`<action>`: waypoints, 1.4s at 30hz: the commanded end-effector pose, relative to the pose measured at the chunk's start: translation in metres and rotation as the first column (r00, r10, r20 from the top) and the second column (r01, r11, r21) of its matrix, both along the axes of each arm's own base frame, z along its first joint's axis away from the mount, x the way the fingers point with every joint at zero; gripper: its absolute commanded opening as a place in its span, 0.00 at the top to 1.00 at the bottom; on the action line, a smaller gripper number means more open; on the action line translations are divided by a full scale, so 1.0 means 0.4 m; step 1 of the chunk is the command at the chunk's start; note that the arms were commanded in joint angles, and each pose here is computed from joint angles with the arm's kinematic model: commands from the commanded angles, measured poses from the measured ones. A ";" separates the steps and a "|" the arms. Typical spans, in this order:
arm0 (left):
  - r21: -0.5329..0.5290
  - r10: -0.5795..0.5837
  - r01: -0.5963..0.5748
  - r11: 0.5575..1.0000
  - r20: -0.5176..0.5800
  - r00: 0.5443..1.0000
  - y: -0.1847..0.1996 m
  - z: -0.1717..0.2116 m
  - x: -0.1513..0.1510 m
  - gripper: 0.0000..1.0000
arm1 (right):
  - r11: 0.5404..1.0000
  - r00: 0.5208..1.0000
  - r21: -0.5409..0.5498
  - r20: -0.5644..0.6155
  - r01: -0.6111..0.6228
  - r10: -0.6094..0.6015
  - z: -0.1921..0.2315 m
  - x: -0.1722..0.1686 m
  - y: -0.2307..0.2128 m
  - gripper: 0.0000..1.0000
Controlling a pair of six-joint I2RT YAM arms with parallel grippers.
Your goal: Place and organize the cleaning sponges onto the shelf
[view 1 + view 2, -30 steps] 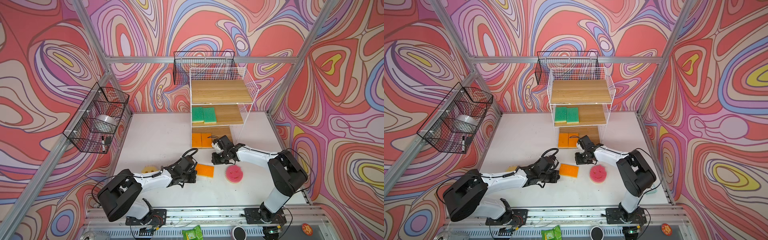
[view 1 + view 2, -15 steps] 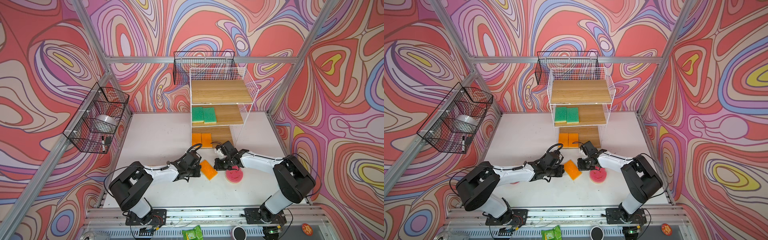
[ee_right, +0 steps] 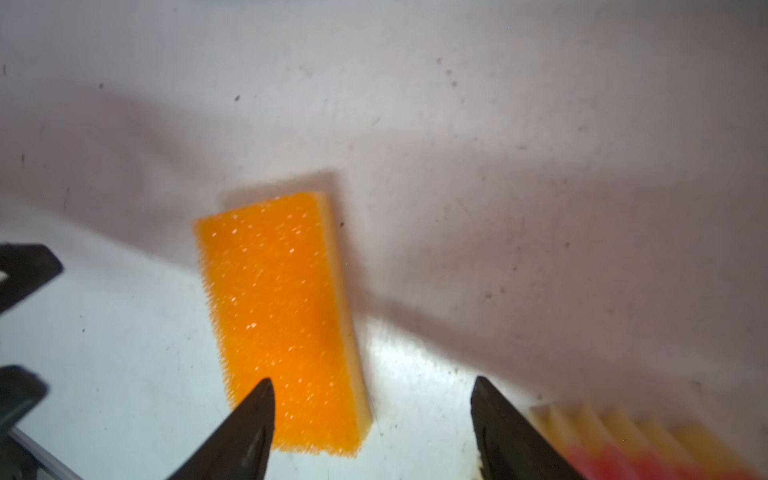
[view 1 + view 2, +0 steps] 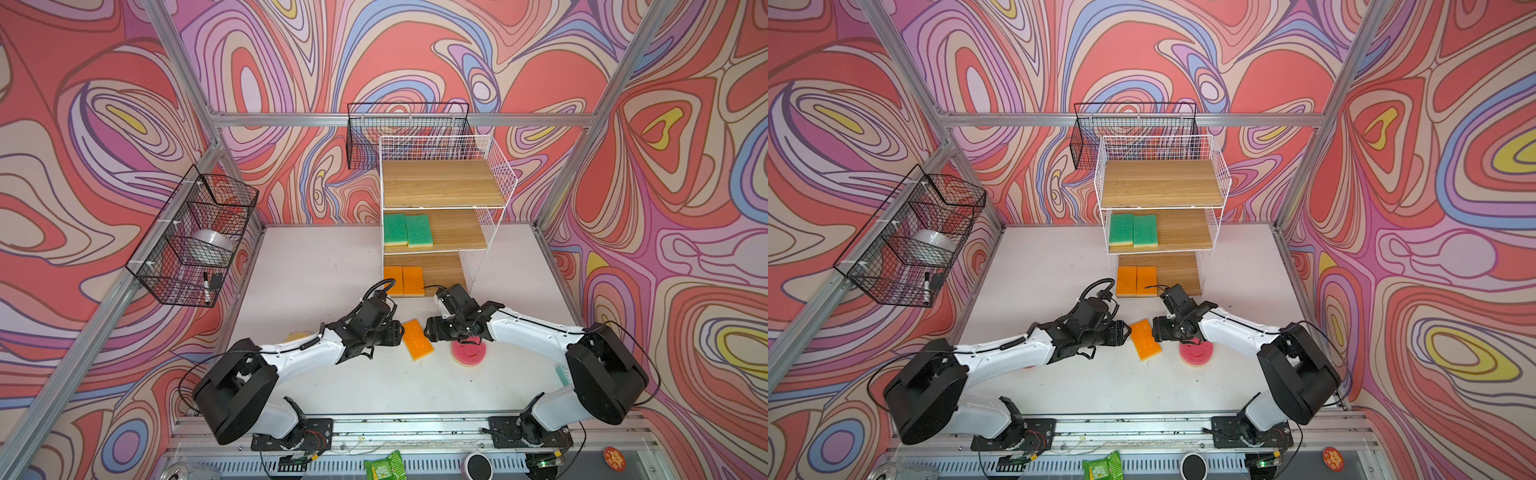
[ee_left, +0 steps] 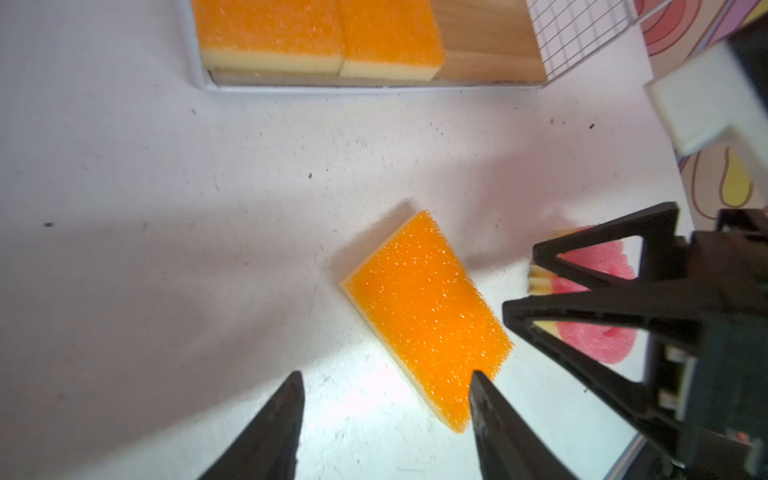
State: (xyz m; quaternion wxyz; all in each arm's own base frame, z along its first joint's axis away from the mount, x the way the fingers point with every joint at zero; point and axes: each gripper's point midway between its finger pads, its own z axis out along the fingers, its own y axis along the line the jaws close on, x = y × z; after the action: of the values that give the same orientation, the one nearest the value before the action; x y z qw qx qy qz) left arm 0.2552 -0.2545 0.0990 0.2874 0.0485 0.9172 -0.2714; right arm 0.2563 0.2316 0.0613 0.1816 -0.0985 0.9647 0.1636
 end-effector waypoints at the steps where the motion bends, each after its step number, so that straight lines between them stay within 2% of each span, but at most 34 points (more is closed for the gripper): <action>1: 0.079 0.044 -0.045 0.996 0.010 0.999 0.081 -0.001 -0.027 0.16 | 0.999 0.994 -0.054 0.108 -0.005 0.011 0.045 0.001 0.018 0.17; 3: 0.089 0.060 -0.061 0.994 0.012 0.998 0.110 0.008 -0.043 0.12 | 0.997 0.992 -0.078 0.125 -0.023 0.033 0.039 -0.016 0.029 0.14; 11: 0.101 0.117 -0.118 0.988 0.007 0.993 0.200 0.001 -0.076 0.09 | 0.969 0.980 -0.227 0.143 -0.100 0.135 -0.020 -0.059 0.071 0.07; 12: 0.123 0.122 -0.118 0.985 -0.020 0.992 0.217 -0.036 -0.092 0.09 | 0.968 0.981 -0.229 0.140 -0.101 0.136 -0.026 -0.059 0.076 0.07; 18: 0.142 0.137 -0.128 0.982 -0.062 0.989 0.234 -0.080 -0.098 0.09 | 0.968 0.984 -0.234 0.128 -0.092 0.124 -0.046 -0.053 0.086 0.07; 34: 0.133 0.133 -0.122 0.984 -0.077 0.988 0.223 -0.107 -0.088 0.09 | 0.967 0.987 -0.221 0.075 -0.124 0.143 -0.079 -0.081 0.099 0.08; 42: 0.132 0.135 -0.124 0.983 -0.075 0.988 0.224 -0.105 -0.086 0.09 | 0.965 0.988 -0.225 0.048 -0.133 0.148 -0.088 -0.093 0.094 0.15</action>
State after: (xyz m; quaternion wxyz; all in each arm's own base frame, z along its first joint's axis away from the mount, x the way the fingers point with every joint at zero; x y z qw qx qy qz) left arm 0.2202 -0.1663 0.0590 0.2616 -0.0040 0.9452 -0.1951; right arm 0.2235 0.2689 0.0298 0.1994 -0.1899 0.9590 0.0666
